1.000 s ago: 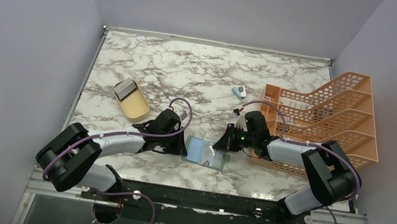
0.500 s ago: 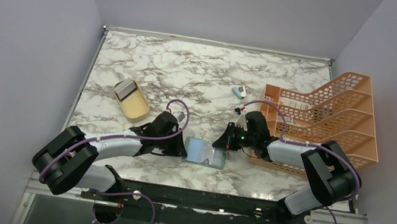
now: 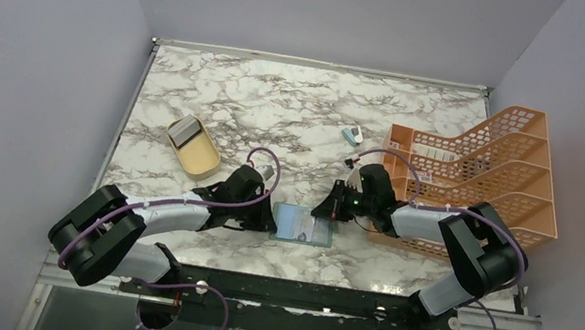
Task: Put the credit cards into the card holder
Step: Insert the credit card into the card holder.
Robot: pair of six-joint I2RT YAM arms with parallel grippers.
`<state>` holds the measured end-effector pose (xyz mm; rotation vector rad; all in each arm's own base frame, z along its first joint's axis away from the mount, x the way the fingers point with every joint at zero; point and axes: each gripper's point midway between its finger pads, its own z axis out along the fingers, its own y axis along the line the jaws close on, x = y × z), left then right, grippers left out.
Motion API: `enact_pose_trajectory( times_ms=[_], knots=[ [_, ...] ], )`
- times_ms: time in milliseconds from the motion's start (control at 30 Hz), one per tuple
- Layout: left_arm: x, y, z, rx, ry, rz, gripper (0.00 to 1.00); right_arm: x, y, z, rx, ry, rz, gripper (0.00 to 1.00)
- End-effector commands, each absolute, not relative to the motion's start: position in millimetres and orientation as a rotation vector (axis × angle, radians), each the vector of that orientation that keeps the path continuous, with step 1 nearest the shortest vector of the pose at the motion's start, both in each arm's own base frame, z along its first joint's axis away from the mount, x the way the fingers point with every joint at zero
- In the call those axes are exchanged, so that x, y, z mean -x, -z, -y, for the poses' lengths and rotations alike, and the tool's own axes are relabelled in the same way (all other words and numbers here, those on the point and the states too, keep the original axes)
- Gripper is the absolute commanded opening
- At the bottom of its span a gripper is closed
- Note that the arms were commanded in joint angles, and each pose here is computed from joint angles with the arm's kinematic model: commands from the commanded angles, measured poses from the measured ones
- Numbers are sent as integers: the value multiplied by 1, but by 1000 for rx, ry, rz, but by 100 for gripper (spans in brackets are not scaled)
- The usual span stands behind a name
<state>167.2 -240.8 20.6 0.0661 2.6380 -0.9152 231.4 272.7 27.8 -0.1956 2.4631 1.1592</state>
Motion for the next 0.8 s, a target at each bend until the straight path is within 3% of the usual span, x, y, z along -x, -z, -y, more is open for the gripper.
enact_pose_trajectory(
  times_ms=[0, 400, 467, 600, 767],
  knots=[
    [-148, -8, 239, -96, 904, -2726, 13, -232, -26, -281, 217, -1169, -2465, 1],
    [-151, -10, 244, -109, 918, -2712, 13, -229, -25, -291, 213, -1181, -2481, 2],
    [-151, -10, 246, -113, 923, -2708, 13, -229, -25, -293, 212, -1171, -2492, 9],
    [-157, -15, 246, -148, 897, -2691, 17, -234, -27, -285, 159, -1074, -2556, 35],
    [-169, -28, 240, -99, 821, -2662, 23, -228, -39, -275, 130, -1027, -2566, 60]
  ],
)
